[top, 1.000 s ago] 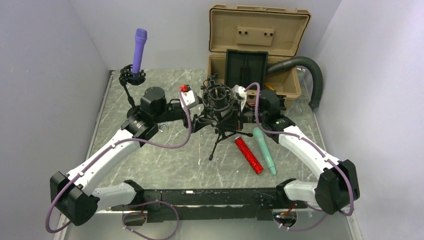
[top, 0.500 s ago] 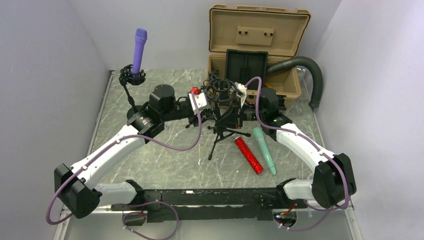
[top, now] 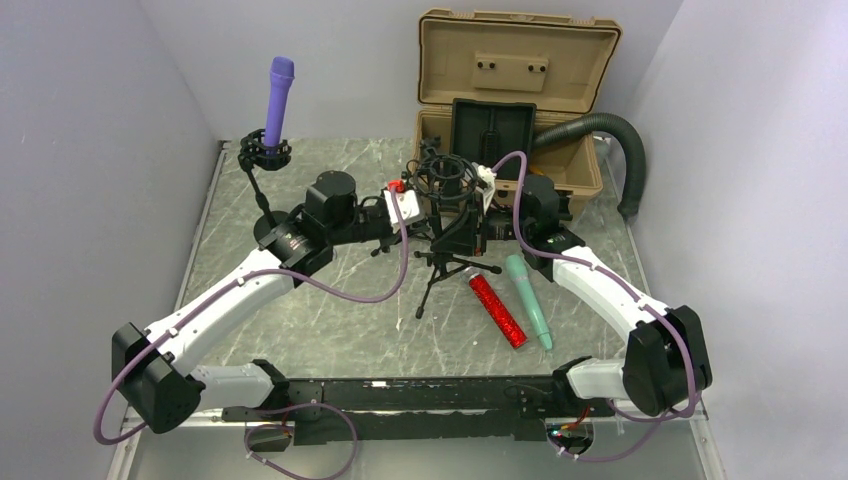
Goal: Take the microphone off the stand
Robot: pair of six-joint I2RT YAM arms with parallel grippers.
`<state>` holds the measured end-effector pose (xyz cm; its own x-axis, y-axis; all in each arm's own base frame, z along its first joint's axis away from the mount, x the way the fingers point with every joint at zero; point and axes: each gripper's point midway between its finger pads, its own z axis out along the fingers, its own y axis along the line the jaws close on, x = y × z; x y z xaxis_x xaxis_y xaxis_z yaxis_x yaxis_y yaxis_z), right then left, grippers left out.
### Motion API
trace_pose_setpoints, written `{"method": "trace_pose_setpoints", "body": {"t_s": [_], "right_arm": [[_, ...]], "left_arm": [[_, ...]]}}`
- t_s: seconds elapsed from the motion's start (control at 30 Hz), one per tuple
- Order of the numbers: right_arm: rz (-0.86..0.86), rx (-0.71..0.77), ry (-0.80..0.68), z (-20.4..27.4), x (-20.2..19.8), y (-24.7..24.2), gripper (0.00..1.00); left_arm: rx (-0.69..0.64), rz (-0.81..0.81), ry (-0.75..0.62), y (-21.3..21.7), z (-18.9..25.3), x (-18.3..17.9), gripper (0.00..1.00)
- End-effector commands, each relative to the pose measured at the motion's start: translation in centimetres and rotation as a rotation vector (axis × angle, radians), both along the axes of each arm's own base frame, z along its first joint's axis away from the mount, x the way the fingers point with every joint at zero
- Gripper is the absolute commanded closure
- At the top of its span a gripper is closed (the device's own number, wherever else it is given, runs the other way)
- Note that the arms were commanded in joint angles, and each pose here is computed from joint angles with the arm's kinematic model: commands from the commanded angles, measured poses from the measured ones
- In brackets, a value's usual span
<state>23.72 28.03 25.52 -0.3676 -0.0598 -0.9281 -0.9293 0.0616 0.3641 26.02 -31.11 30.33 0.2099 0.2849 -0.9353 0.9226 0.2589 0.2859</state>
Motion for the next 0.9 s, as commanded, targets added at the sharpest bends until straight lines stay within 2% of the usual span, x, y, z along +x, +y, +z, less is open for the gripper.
{"method": "trace_pose_setpoints", "body": {"t_s": [0.0, 0.13, 0.23, 0.4, 0.5, 0.53, 0.57, 0.77, 0.87], "right_arm": [[0.022, 0.041, -0.128, 2.1, 0.0, -0.1, 1.0], [0.007, 0.037, -0.159, 2.1, 0.1, -0.3, 1.0], [0.004, 0.034, -0.171, 2.1, 0.1, -0.4, 1.0], [-0.004, 0.028, -0.191, 1.8, 0.0, -0.5, 1.0], [-0.005, 0.026, -0.193, 1.8, -0.1, -0.6, 1.0], [-0.007, 0.026, -0.198, 1.8, -0.1, -0.7, 1.0], [-0.007, 0.025, -0.195, 1.8, -0.1, -0.6, 1.0], [-0.007, 0.025, -0.196, 1.8, -0.2, -0.7, 1.0], [-0.009, 0.025, -0.198, 1.8, -0.2, -0.8, 1.0]], "left_arm": [[-0.068, -0.003, 0.04, -0.4, 2.0, -0.4, 1.0], [-0.143, -0.06, 0.171, -0.9, 2.3, -1.6, 1.0], [-0.221, -0.123, 0.36, -1.1, 2.5, -2.6, 1.0], [-0.373, -0.22, 0.58, 0.0, 3.7, -2.7, 1.0], [-0.391, -0.207, 0.622, 0.5, 3.6, -2.0, 0.82], [-0.392, -0.201, 0.624, 0.6, 3.5, -1.9, 0.75], [-0.391, -0.197, 0.621, 0.7, 3.5, -1.8, 0.63], [-0.383, -0.151, 0.563, 1.3, 3.5, -1.1, 0.23], [-0.363, -0.121, 0.501, 1.7, 3.6, -0.8, 0.12]]}}
